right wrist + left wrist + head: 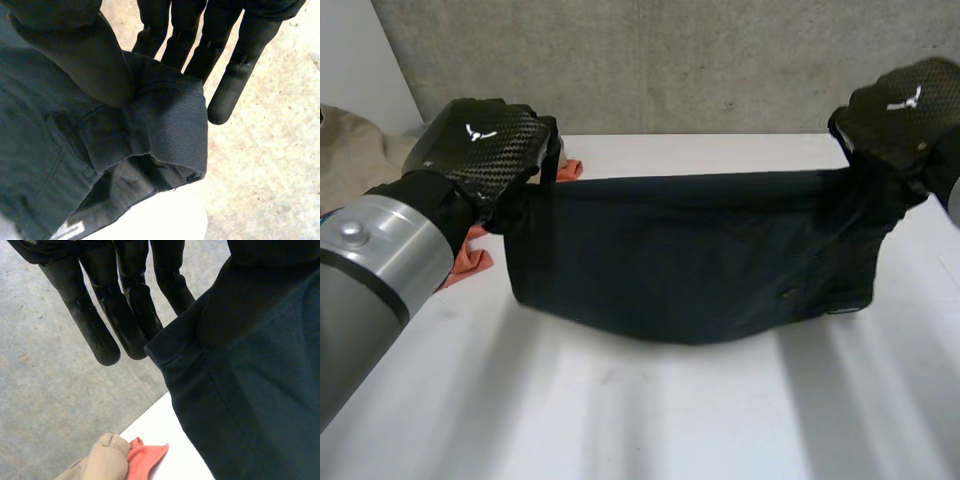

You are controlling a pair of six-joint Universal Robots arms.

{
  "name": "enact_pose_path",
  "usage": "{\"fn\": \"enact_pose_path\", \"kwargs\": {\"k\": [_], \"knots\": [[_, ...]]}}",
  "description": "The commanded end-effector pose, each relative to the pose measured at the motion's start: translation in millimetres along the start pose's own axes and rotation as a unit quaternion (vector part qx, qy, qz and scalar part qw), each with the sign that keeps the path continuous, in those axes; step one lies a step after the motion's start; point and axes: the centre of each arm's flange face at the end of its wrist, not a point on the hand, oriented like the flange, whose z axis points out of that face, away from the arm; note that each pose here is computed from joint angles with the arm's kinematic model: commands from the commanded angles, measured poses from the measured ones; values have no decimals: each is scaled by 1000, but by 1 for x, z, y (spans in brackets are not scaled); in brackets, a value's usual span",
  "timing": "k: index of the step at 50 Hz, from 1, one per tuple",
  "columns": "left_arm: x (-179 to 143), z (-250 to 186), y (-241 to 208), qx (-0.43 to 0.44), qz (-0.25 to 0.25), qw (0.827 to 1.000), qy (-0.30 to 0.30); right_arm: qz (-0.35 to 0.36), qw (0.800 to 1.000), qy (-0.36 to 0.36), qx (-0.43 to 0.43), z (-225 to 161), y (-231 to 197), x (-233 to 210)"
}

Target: Fold the laundry.

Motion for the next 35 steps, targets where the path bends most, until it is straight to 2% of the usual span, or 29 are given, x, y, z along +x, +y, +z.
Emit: {"fn": "enact_pose_path", "kwargs": {"k": [1,5,8,12,14,15,16,18,19,21,23,25,30,35], "knots": [[12,16,23,-38,3,999,20,3,998,-51,30,32,7,0],[18,52,47,-55,6,998,22,23,996,-91,4,74,40,-11],[22,85,61,-48,15,999,18,26,995,-91,-4,96,52,-16],[16,128,52,15,59,998,-6,26,999,-11,38,140,48,-1],[8,152,28,86,85,992,-40,21,993,74,93,162,33,23],[4,158,17,114,89,988,-53,20,987,106,119,167,25,32],[0,163,-9,175,94,977,-75,17,969,170,179,173,8,51],[-4,166,-29,228,95,964,-96,14,950,215,226,175,-5,65],[-9,167,-37,249,94,958,-110,10,930,253,268,175,-18,77],[-20,163,-60,300,87,939,-147,5,917,270,295,173,-26,82],[-27,152,-77,323,77,927,-174,2,913,270,306,170,-32,85],[-28,145,-78,316,74,929,-179,-1,917,257,306,168,-33,83],[-16,131,-47,252,78,953,-151,-6,948,168,270,163,-23,60],[15,107,4,152,80,981,-90,-6,980,38,193,159,14,17]]}}
